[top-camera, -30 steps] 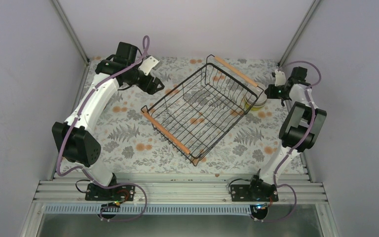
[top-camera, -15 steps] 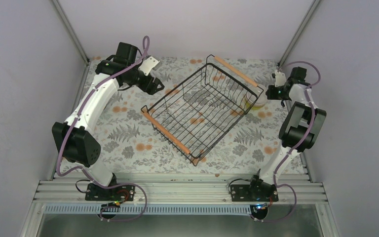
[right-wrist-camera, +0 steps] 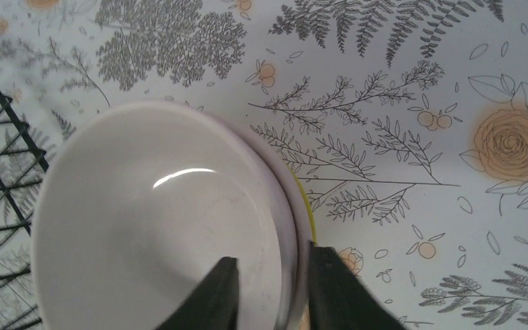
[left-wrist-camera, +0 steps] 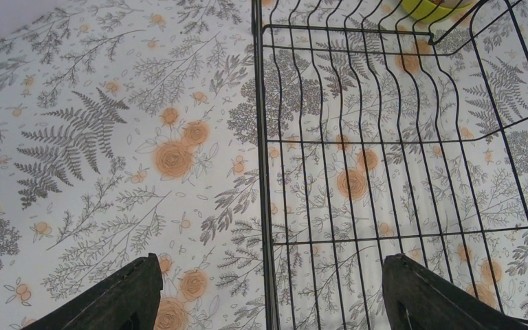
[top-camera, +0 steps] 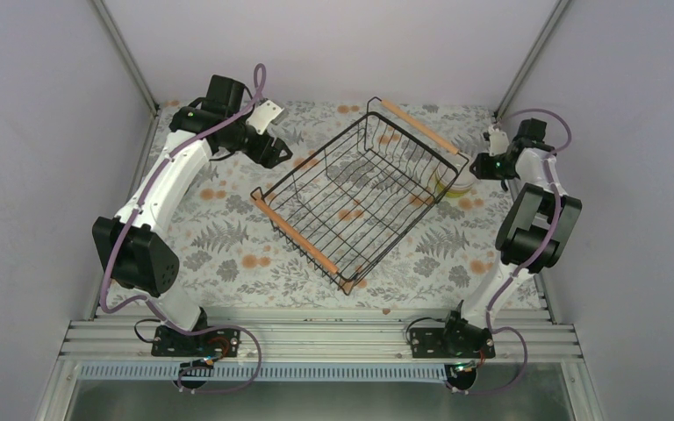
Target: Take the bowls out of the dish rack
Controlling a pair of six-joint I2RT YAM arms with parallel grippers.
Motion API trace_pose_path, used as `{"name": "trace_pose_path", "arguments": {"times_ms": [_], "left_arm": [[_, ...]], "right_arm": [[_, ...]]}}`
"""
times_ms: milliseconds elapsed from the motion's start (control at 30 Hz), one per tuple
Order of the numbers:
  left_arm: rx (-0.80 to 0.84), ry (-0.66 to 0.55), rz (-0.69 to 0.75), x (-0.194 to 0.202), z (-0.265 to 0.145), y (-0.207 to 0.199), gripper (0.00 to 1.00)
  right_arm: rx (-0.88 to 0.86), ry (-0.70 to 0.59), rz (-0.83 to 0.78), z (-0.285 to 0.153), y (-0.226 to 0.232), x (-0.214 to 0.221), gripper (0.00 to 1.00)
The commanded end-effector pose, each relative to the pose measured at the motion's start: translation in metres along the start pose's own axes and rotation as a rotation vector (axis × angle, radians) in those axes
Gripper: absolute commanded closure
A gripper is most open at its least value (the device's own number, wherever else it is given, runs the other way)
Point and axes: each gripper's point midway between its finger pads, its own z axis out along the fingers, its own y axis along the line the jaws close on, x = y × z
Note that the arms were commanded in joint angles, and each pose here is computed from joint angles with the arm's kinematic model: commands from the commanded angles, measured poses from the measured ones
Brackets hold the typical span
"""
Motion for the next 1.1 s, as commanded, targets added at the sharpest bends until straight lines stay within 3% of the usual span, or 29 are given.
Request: {"name": "trace_pose_path", "arguments": {"times_ms": [0,267,467,667,733,933,1067], "left_arm": [[0.011,-0.033,0.020,-0.006,-0.010,-0.007,0.20],[-0.036,-0.050,0.035,-0.014,-0.020,-0.002,0.20],[-0.201,-0.100,0.080,-0.031,-0.055,0.020,0.19],[-0.274,-0.104,0.071,-0.030,-0.075,0.037,0.19],[-0.312,-0.106,0.060,-0.027,-0.081,0.044,0.19],[-0.424,-0.107,-0.032,-0.006,-0.106,0.080,0.19],[-0.488,-0.108,-0.083,0.012,-0.122,0.098,0.19]], "right_arm": [[0.005,-0.024,-0.032,-0.016,0.008,-0.009,0.71],[0.152,-0.107,-0.093,-0.066,0.004,-0.028,0.45],[0.183,-0.139,-0.209,-0.128,0.030,-0.031,0.39],[-0.070,-0.059,-0.428,-0.145,0.100,0.000,0.40],[-0.117,-0.034,-0.462,-0.143,0.120,0.005,0.45],[-0.304,0.047,-0.614,-0.142,0.209,0.024,0.45],[-0.393,0.090,-0.771,-0.143,0.279,0.048,0.39]]}}
